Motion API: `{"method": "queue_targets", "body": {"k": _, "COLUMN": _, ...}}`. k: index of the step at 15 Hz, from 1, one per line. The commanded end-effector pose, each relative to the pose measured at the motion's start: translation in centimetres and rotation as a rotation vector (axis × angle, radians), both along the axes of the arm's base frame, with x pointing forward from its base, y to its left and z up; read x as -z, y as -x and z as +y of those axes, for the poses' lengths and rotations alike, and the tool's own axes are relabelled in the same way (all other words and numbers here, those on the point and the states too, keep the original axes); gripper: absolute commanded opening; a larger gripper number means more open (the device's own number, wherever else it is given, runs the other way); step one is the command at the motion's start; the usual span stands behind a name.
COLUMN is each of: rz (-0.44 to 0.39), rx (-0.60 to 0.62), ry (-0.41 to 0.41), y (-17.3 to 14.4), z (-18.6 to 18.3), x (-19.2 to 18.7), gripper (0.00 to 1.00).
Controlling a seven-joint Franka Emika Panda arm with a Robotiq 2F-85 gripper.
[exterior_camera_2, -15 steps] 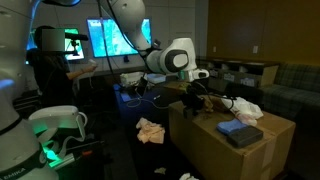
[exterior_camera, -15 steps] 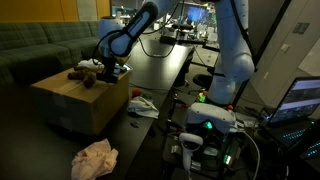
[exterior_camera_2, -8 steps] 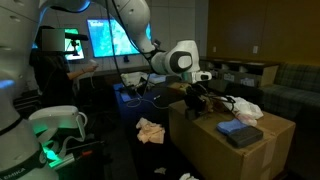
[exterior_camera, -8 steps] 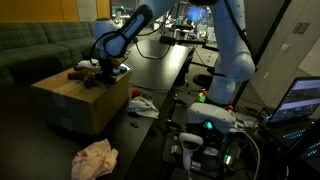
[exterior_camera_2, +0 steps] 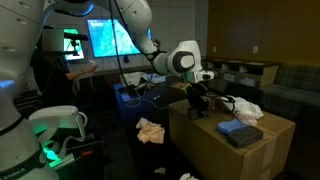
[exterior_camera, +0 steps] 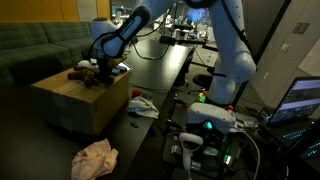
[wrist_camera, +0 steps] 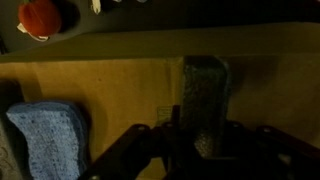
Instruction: Place the turnip plushie on the table, then the duster on the box, then the left duster on the table, then the blue sponge on the box, then the white towel on the table, then the white cloth on the box, then the small brown object on the table, then the duster on the box, then the moose on the table, and finally, the peach shirt on the box
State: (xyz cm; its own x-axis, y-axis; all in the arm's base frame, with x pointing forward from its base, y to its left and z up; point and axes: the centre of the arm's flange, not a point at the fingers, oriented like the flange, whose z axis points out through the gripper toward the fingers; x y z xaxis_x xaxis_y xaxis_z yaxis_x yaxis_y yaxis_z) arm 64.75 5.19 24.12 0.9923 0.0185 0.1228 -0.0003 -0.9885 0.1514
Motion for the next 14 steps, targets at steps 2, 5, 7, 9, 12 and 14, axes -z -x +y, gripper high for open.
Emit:
{"method": "queue_targets", "body": {"k": 2, "rz": -0.021, "rx": 0.034, "ry": 0.038, "y": -1.2, "z": 0.0, "x": -0.3, "gripper": 0.57}}
{"method": "queue_targets", "body": {"k": 5, "rz": -0.028, "rx": 0.044, "ry": 0.041, "y": -1.2, "z": -0.4, "x": -1.0, "gripper": 0.78}}
{"method": "queue_targets", "body": {"k": 7, "rz": -0.041, "rx": 0.052, "ry": 0.039, "y": -1.3, "z": -0.6, "x": -1.8, "gripper": 0.94}}
{"method": "queue_targets", "body": {"k": 9, "rz": -0.057, "rx": 0.054, "ry": 0.041, "y": -1.3, "z": -0.7, "x": -2.9, "gripper": 1.00}}
{"method": "queue_targets", "body": {"k": 12, "rz": -0.074, "rx": 0.042, "ry": 0.028, "y": -1.3, "z": -0.4, "x": -4.8, "gripper": 1.00}}
{"method": "queue_targets", "body": {"k": 14, "rz": -0.099, "rx": 0.024, "ry": 0.018, "y": -1.3, "z": 0.0, "x": -6.1, "gripper": 1.00}}
